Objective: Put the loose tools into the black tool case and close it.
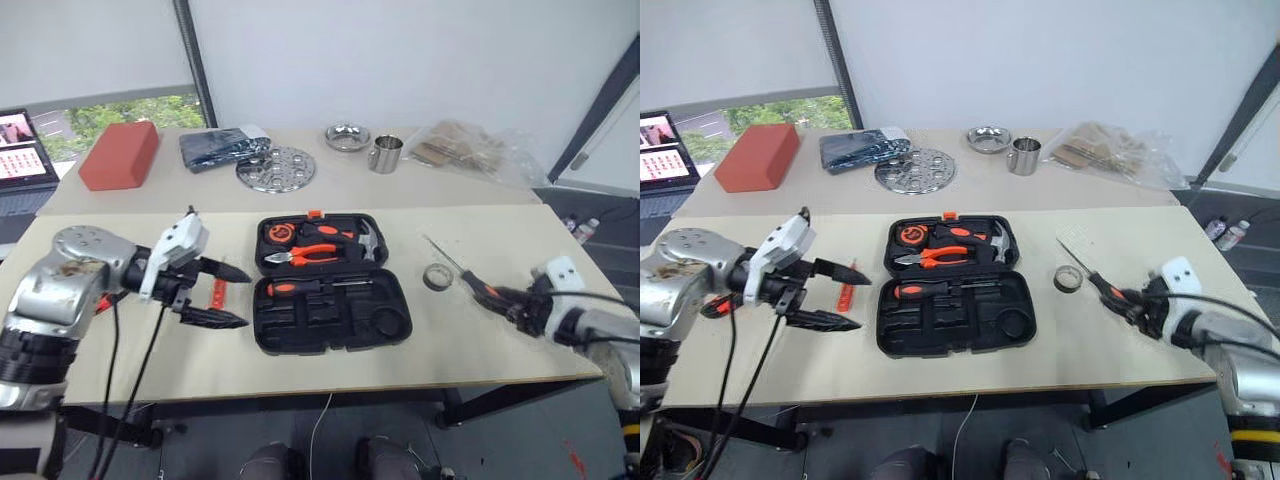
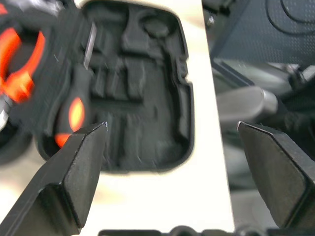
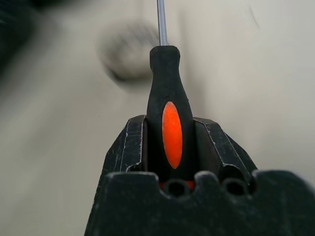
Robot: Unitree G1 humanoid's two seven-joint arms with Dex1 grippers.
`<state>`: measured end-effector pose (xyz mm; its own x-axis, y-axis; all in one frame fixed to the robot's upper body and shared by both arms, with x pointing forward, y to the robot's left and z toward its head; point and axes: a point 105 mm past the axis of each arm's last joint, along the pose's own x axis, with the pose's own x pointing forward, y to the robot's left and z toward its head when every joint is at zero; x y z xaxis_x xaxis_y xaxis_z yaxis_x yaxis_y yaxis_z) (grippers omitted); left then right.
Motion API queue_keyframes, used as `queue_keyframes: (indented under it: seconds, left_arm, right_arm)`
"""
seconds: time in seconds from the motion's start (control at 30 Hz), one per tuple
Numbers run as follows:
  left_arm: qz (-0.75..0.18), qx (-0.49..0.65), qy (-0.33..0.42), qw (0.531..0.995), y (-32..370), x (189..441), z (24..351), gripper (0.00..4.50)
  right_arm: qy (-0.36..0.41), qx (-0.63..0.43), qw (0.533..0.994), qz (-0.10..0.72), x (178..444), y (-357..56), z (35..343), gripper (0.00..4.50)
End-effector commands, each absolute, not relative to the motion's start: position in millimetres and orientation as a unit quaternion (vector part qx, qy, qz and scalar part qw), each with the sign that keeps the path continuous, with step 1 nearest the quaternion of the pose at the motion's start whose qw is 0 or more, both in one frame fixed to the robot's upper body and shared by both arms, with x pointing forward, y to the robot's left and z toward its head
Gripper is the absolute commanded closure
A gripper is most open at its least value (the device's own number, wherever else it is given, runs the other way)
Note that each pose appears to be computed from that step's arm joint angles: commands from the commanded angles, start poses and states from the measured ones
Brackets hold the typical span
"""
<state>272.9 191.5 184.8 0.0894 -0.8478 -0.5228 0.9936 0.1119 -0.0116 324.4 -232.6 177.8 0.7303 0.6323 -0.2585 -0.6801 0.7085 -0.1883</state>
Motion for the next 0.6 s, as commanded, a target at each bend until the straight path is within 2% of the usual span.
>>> queue_keyframes:
  seconds: [0.03, 0.13, 0.3, 0.5, 0.53, 0.6]
  left_arm:
    - [-0.647, 0.21, 0.195, 0.707, 193, 267, 188, 0.0]
    - [-0.646, 0.208, 0.188, 0.71, 188, 270, 187, 0.0]
    - [-0.639, 0.205, 0.176, 0.721, 183, 277, 190, 0.0]
    - [-0.633, 0.198, 0.17, 0.729, 183, 278, 195, 0.0]
    - [-0.632, 0.198, 0.169, 0.73, 183, 278, 194, 0.0]
    - [-0.632, 0.197, 0.168, 0.731, 183, 278, 194, 0.0]
  right_arm:
    - [0.045, -0.225, 0.825, 0.516, 307, -154, 199, 3.52]
    - [0.056, -0.315, 0.763, 0.562, 311, -125, 181, 3.52]
    - [0.065, -0.415, 0.707, 0.57, 330, -114, 157, 3.52]
    - [0.075, -0.419, 0.709, 0.562, 341, -114, 151, 3.52]
    - [0.073, -0.418, 0.714, 0.557, 343, -112, 151, 2.52]
    - [0.065, -0.419, 0.717, 0.553, 346, -109, 152, 1.96]
